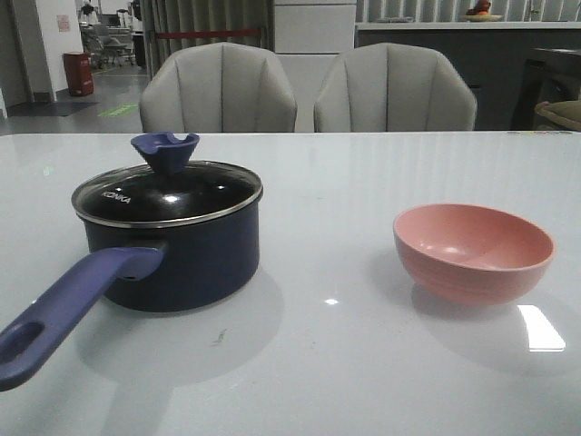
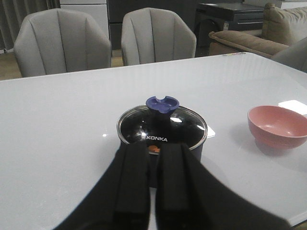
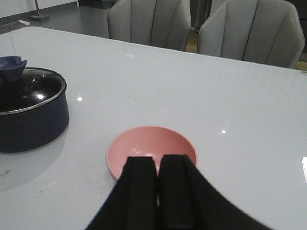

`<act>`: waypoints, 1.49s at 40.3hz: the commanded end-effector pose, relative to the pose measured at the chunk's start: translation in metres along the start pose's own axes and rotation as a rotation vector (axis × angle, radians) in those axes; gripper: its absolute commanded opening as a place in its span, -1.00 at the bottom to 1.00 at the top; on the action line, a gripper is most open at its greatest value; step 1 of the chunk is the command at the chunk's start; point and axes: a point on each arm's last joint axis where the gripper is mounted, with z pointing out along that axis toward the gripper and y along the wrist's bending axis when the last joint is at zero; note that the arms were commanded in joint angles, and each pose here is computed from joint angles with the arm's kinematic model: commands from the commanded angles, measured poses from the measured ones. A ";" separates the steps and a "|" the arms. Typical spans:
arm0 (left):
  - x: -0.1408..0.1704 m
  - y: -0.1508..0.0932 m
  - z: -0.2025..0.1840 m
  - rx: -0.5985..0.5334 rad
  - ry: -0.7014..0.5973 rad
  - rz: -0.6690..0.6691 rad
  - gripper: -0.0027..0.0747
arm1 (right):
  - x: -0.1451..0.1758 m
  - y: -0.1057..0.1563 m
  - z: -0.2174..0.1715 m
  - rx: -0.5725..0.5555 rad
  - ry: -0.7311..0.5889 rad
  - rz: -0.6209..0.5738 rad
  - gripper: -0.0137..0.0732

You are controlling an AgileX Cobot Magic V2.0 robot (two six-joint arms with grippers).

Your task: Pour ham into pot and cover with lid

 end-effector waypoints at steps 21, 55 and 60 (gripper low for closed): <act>0.029 0.014 0.025 -0.256 -0.196 -0.026 -0.59 | -0.015 -0.002 -0.001 0.018 -0.094 0.002 -0.31; 0.073 0.026 0.030 -0.434 -0.229 -0.023 -0.59 | -0.015 -0.002 -0.001 0.018 -0.094 0.002 -0.31; 0.073 0.026 0.030 -0.434 -0.229 -0.023 -0.59 | -0.015 -0.002 -0.001 0.018 -0.094 0.002 -0.31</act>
